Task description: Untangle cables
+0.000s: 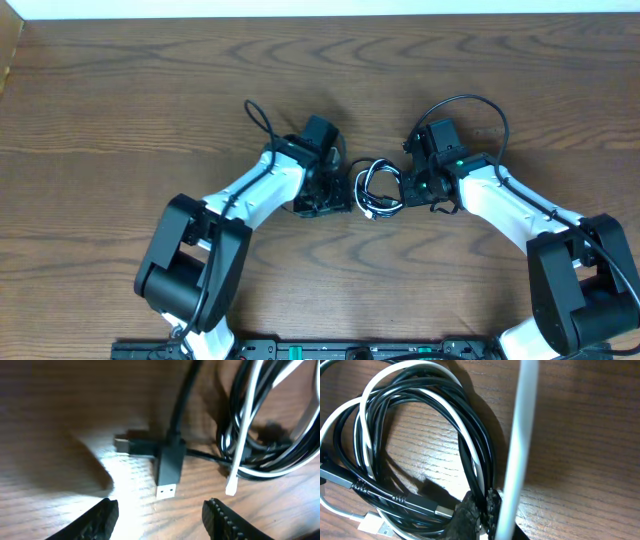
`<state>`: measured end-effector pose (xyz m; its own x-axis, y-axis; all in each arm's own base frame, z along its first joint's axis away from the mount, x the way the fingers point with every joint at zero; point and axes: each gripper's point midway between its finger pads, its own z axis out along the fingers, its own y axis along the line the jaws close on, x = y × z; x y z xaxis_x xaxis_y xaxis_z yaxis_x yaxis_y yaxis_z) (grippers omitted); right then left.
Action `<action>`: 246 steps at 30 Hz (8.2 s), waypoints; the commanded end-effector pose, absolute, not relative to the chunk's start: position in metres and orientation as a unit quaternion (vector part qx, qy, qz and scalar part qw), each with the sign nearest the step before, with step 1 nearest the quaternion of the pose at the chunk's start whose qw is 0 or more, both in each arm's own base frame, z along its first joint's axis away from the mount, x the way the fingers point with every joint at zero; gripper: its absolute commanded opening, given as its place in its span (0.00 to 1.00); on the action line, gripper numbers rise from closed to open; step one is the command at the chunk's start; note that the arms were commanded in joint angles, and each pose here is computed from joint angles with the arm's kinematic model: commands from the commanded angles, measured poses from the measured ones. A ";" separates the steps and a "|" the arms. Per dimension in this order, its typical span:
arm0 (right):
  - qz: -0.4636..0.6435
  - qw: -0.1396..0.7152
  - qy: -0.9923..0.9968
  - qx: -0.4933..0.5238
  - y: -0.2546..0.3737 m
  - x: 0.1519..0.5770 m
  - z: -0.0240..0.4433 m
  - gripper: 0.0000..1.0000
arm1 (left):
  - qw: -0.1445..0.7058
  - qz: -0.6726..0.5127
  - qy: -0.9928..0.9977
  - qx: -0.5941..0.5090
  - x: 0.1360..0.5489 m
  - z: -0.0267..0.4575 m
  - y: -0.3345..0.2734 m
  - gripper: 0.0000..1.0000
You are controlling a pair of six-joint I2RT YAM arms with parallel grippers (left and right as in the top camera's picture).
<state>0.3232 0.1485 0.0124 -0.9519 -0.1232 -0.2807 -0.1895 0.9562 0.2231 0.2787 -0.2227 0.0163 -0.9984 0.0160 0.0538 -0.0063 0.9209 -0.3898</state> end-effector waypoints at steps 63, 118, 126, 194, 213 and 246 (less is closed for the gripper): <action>0.128 0.136 0.979 -0.083 0.150 0.327 0.014 0.09 | -0.105 0.137 -0.983 -0.063 0.320 0.010 -0.235 0.39; 0.115 0.118 0.980 -0.114 0.146 0.317 0.010 0.22 | -0.122 0.146 -0.979 -0.079 0.331 0.005 -0.248 0.08; 0.027 0.119 0.983 -0.139 0.117 0.321 -0.004 0.05 | -0.164 0.125 -0.976 -0.075 0.358 0.031 -0.231 0.07; 0.275 0.228 0.934 -0.012 0.135 0.400 0.046 0.29 | -0.113 0.206 -0.954 -0.189 0.357 0.022 -0.306 0.43; 0.328 0.235 0.914 -0.034 0.148 0.397 0.068 0.01 | -0.149 0.159 -0.960 -0.174 0.377 0.020 -0.289 0.08; 0.351 0.146 0.924 -0.051 0.164 0.349 0.064 0.01 | -0.068 0.266 -0.944 -0.184 0.346 0.019 -0.312 0.54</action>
<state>0.3469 0.1602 0.0568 -0.9637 0.0293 -0.2655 -0.1522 0.7567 0.6358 0.3564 -0.3022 0.0217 -0.9154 0.3009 -0.2674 0.3873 0.8397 -0.3807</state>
